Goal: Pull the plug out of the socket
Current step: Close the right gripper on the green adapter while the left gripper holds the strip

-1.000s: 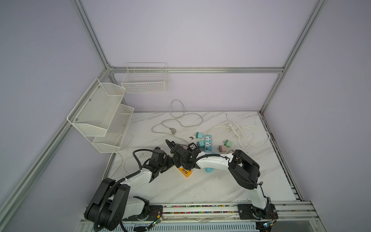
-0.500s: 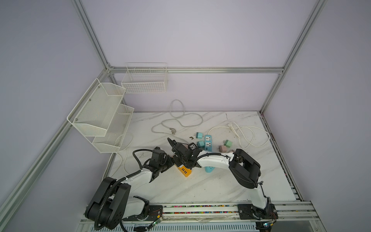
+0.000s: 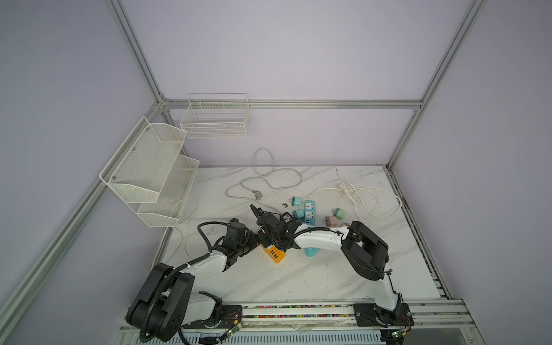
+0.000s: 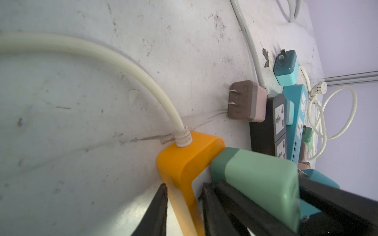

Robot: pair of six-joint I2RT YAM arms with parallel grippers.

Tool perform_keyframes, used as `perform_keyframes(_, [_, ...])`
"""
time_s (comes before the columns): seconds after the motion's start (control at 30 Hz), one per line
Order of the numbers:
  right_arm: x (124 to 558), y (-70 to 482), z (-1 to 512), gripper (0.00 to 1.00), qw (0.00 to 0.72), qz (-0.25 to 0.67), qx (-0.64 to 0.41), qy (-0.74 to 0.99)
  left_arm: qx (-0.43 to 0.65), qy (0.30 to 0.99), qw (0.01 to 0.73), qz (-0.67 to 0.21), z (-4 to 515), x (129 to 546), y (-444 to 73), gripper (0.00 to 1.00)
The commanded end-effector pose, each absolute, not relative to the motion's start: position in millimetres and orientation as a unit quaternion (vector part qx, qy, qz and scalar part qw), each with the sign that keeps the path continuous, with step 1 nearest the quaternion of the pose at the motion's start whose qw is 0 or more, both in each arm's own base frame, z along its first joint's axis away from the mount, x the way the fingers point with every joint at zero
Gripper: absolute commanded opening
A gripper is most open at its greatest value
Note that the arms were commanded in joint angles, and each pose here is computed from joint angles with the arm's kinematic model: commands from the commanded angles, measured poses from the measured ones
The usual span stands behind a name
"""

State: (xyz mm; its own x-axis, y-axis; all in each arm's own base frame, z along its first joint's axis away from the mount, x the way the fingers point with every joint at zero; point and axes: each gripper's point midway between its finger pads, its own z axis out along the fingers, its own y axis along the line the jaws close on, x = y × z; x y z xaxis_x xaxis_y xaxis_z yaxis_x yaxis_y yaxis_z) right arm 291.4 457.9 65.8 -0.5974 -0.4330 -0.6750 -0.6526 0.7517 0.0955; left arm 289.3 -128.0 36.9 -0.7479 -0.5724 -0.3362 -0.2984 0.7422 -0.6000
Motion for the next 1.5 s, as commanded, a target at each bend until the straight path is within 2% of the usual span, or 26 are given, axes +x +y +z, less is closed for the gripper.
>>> perform_keyframes(0.0, [292,461,99,0.18,0.347,0.204,-0.287,0.869,-0.268,0.932,0.179,-0.162,-17,241,-97,0.28])
perform_keyframes(0.2, [288,476,100,0.17,0.339,0.211,-0.299,0.867,-0.265,0.934,0.177,-0.159,-16,244,-99,0.28])
perform_keyframes(0.47, [295,465,115,0.16,0.359,0.209,-0.283,0.865,-0.266,0.935,0.175,-0.157,-18,243,-99,0.27])
perform_keyframes(0.67, [283,486,99,0.14,0.339,0.205,-0.298,0.869,-0.265,0.936,0.177,-0.15,-19,242,-97,0.26])
perform_keyframes(1.03, [305,454,115,0.13,0.36,0.187,-0.26,0.876,-0.261,0.937,0.179,-0.148,-18,243,-98,0.25])
perform_keyframes(1.3, [281,479,106,0.12,0.34,0.214,-0.293,0.867,-0.263,0.937,0.178,-0.147,-18,243,-99,0.24])
perform_keyframes(1.47, [297,460,113,0.12,0.346,0.222,-0.268,0.871,-0.266,0.937,0.175,-0.144,-20,239,-97,0.24])
